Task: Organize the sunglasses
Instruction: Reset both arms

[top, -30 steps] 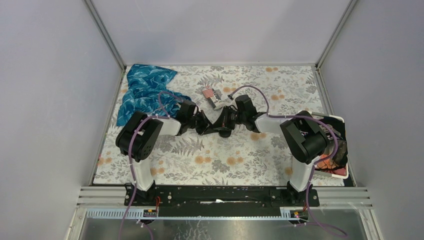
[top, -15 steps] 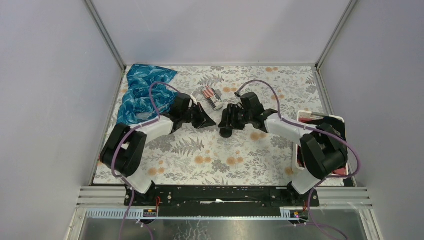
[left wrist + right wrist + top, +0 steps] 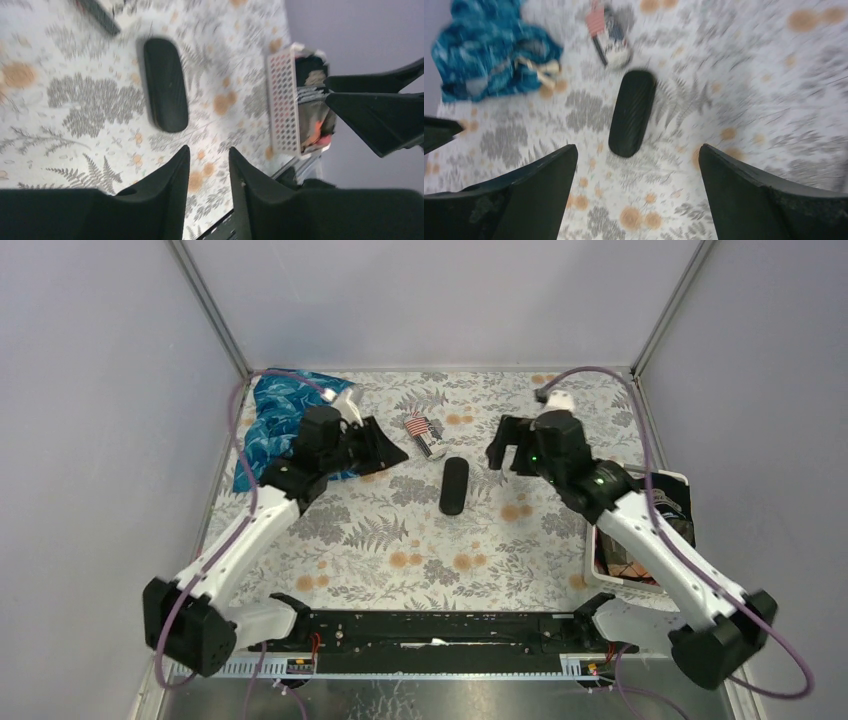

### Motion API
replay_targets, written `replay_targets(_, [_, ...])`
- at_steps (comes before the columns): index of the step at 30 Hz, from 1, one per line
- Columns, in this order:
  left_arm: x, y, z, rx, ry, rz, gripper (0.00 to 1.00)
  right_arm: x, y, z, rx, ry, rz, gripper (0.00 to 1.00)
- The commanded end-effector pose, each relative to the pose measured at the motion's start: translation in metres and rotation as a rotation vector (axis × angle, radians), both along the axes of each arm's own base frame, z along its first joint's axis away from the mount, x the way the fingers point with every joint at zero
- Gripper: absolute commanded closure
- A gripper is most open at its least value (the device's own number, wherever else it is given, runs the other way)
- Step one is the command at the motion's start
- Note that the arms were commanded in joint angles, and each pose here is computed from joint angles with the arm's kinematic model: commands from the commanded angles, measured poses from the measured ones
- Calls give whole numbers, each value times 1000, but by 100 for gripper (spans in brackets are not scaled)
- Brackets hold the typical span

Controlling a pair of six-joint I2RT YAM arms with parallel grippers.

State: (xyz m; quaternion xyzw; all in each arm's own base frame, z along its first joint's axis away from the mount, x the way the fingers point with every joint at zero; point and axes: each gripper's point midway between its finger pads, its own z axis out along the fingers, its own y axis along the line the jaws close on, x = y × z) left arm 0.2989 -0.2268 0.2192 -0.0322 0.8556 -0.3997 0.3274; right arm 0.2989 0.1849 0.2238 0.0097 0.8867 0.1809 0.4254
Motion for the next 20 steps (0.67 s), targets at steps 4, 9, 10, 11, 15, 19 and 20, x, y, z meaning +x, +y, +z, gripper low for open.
replay_targets(4, [-6,61,85,145,-328,200,41,-3,-90,68,-107,-306,-347,0])
replay_targets(9, [-12,111,84,196,-382,454,25,-17,-119,56,-69,-343,-495,0])
replay_targets(10, [-15,114,84,192,-386,466,24,-20,-124,52,-63,-344,-520,0])
replay_targets(11, [-18,115,83,188,-389,466,24,-22,-128,49,-58,-344,-541,0])
replay_targets(15, [-25,114,80,190,-375,448,22,-23,-124,46,-23,-347,-532,0])
replay_targets(19, [-26,110,75,201,-367,416,21,-18,-119,47,-29,-341,-522,0])
replay_targets(20, [-25,110,77,199,-372,415,21,-17,-119,47,-34,-338,-522,0])
